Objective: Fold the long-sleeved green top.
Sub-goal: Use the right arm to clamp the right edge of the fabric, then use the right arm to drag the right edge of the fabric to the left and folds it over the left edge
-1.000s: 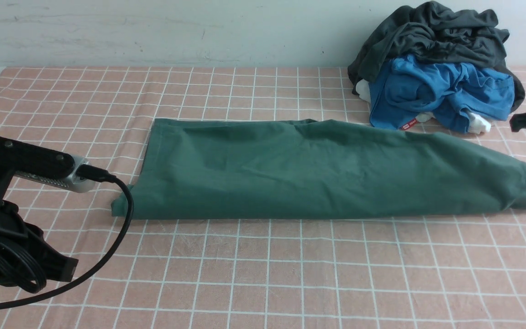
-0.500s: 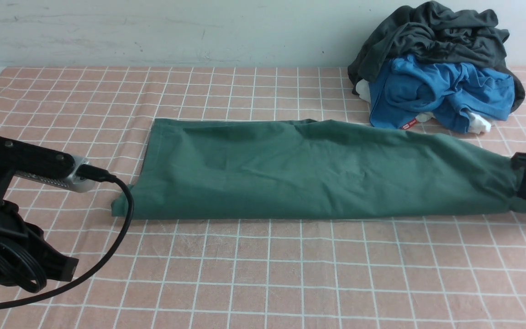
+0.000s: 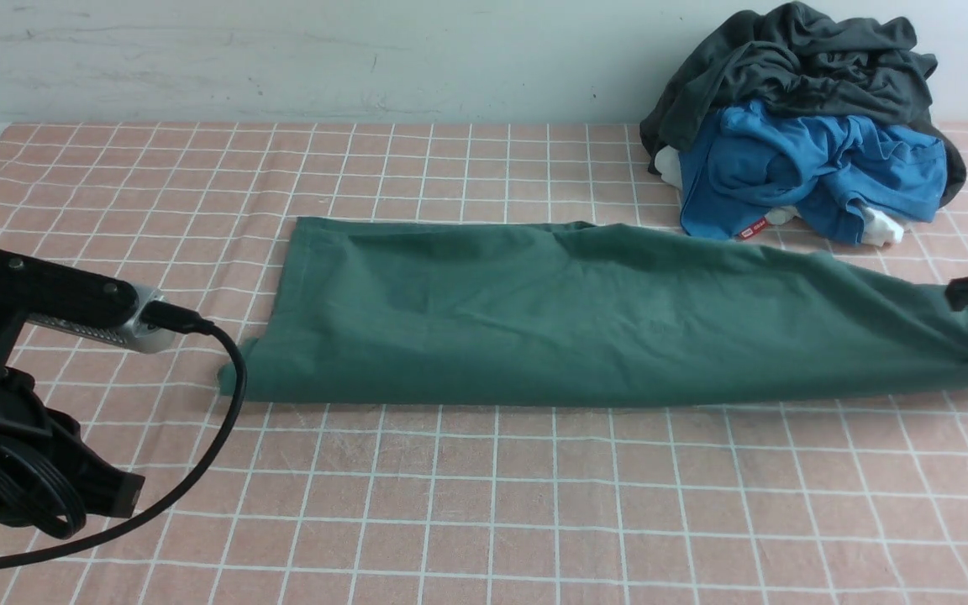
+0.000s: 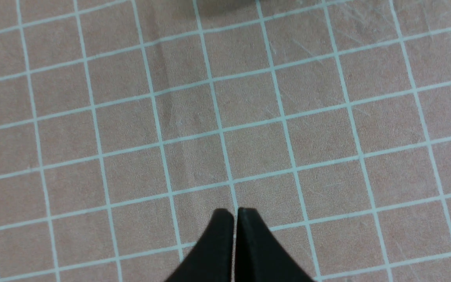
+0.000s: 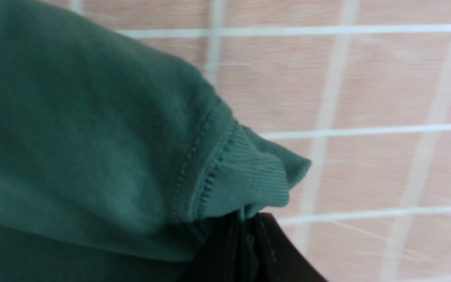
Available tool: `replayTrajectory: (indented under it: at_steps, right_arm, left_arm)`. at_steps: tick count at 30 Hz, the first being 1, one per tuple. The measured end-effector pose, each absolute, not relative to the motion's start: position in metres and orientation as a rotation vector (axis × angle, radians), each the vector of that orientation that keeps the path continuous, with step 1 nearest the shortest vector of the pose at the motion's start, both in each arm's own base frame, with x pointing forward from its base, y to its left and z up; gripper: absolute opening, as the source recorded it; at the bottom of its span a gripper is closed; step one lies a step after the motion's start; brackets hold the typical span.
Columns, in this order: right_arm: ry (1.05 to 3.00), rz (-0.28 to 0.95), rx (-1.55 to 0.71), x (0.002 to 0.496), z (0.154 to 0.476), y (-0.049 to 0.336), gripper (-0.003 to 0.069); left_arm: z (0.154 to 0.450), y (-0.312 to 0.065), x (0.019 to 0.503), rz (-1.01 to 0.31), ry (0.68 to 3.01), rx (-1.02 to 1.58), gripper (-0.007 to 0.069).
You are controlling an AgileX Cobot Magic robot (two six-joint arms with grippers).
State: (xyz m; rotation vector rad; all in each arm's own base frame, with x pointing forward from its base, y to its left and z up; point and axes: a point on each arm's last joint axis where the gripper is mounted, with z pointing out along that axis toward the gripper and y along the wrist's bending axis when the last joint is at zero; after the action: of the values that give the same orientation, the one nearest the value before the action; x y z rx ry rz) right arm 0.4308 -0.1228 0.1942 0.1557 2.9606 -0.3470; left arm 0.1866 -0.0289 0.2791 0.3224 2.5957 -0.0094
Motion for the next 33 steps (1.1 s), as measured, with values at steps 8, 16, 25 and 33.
replayTrajectory:
  at_steps: [8,16,25,33]
  right_arm:
    - [2.583,-0.561,0.258,0.425,0.342,-0.131,0.0020]
    - [2.488,0.073,-0.106,0.427,0.383,0.032,0.0020]
    - [2.622,0.309,-0.655,0.422,0.281,0.227,0.0045]
    - [2.542,0.348,-0.771,0.408,0.266,0.277,0.0254]
  left_arm:
    - [0.278,-0.031,0.184,-0.053,2.626,0.304,-0.0003]
    - [0.278,-0.031,0.184,-0.059,2.629,0.301,-0.0003]
    - [0.277,-0.031,0.182,-0.058,2.650,0.304,-0.0003]
    - [0.277,-0.031,0.182,-0.058,2.653,0.305,-0.0003]
